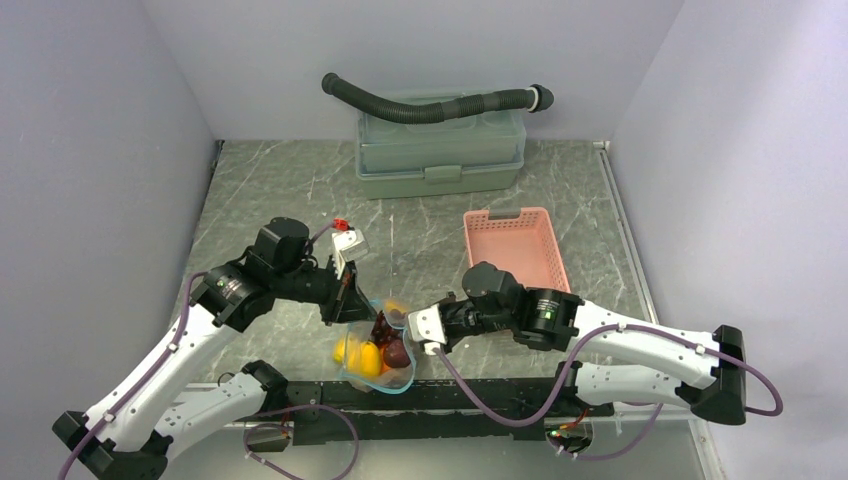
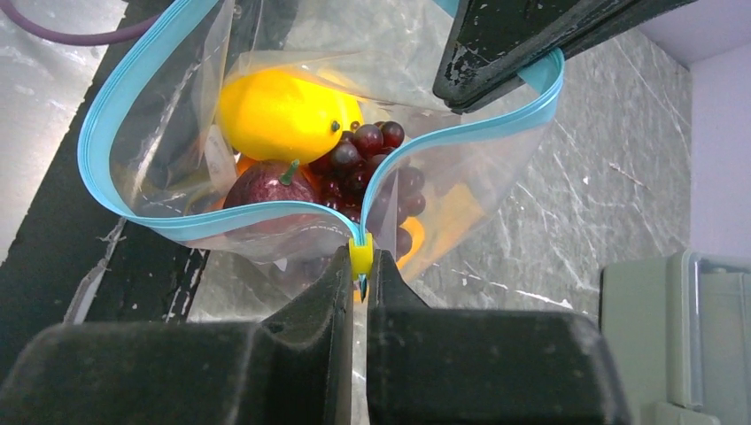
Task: Place the food in the zip-top bag and seal the zipper
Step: Zip the zipper food storage bag at the center of the board.
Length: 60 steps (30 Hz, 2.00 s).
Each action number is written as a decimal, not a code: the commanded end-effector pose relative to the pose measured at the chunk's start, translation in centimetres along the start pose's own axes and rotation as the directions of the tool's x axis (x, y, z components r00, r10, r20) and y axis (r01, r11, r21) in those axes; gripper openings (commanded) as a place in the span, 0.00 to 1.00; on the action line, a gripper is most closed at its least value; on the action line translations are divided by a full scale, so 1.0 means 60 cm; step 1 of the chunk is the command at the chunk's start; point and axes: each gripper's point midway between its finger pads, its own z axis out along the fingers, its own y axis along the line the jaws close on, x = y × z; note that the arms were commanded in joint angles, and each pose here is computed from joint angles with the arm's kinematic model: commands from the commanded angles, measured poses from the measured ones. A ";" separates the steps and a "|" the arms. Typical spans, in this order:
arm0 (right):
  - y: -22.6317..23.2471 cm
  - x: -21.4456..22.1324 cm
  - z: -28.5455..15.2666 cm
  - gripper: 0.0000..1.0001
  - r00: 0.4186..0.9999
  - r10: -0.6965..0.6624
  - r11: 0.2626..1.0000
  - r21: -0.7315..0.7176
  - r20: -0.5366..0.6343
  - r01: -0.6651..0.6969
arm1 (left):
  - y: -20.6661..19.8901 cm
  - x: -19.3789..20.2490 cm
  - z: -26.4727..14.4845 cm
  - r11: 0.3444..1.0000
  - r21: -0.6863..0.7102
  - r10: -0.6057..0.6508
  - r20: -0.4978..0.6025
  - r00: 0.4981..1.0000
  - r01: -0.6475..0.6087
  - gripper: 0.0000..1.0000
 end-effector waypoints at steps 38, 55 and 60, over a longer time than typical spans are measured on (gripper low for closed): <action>0.002 -0.099 -0.084 0.00 0.885 0.396 0.892 -0.125 -0.243 -0.434 | -0.050 -0.097 -0.058 0.983 -0.058 0.184 0.244 0.952 -0.175 0.70; 0.001 -0.150 -0.096 0.00 0.800 0.538 0.799 -0.143 -0.266 -0.584 | -0.095 -0.123 -0.041 0.933 0.125 0.267 0.383 0.884 -0.336 0.86; -0.007 -0.161 -0.097 0.00 0.794 0.552 0.793 -0.135 -0.254 -0.594 | -0.107 -0.126 -0.029 0.913 0.217 0.236 0.405 0.883 -0.344 0.88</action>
